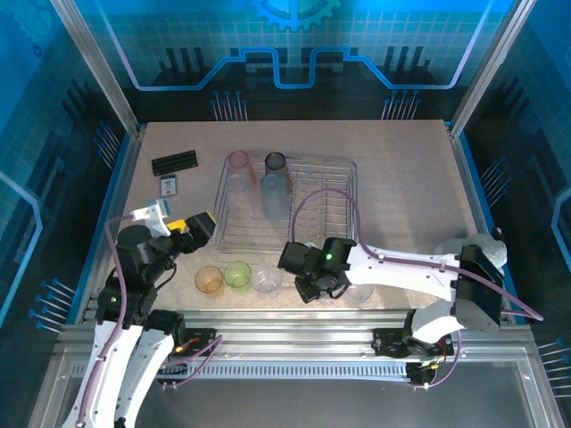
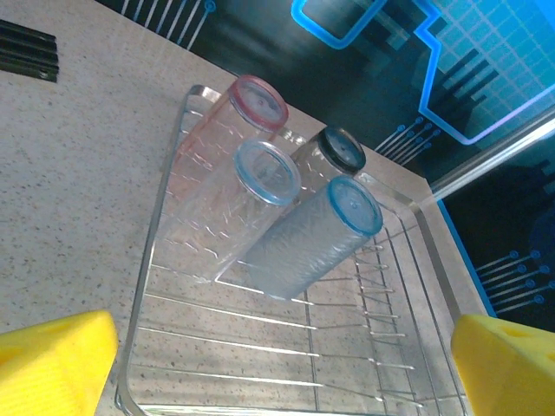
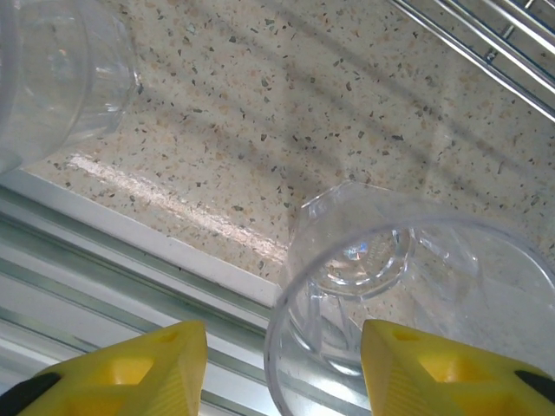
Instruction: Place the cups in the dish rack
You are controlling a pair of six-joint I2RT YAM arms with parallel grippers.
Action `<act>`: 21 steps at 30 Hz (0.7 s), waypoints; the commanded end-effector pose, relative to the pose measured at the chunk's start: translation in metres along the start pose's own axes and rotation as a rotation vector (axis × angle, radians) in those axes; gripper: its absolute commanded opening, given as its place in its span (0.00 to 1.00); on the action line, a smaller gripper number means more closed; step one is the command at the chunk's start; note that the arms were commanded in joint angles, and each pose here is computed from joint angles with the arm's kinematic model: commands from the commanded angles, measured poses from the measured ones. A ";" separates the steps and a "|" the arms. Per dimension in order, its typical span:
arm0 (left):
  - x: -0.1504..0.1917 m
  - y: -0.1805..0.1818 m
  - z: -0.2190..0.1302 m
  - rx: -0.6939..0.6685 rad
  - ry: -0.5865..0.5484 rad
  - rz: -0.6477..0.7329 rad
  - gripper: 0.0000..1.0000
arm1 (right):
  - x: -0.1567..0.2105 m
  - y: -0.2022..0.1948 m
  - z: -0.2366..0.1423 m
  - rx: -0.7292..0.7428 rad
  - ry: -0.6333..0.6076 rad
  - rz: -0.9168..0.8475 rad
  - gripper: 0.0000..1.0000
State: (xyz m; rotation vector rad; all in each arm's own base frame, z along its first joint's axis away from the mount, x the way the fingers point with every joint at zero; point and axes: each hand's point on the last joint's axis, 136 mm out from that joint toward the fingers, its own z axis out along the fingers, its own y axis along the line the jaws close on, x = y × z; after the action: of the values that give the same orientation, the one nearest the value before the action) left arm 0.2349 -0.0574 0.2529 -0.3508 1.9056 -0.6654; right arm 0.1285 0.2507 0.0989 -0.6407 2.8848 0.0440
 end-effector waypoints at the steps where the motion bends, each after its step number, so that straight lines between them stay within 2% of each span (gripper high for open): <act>1: -0.001 0.011 -0.002 -0.053 -0.024 0.002 1.00 | -0.001 -0.003 -0.001 0.062 0.012 -0.041 0.47; 9: 0.004 0.004 0.000 -0.015 0.007 0.008 0.99 | -0.002 -0.009 0.006 0.135 0.045 -0.075 0.37; 21: 0.007 0.010 0.003 -0.040 0.024 -0.019 0.99 | 0.000 -0.011 0.012 0.170 0.079 -0.092 0.23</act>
State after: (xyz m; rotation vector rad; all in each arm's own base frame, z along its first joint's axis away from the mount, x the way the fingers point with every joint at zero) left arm 0.2351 -0.0546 0.2477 -0.3739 1.9231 -0.6497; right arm 0.1350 0.2448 0.0826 -0.7314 2.9022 -0.1749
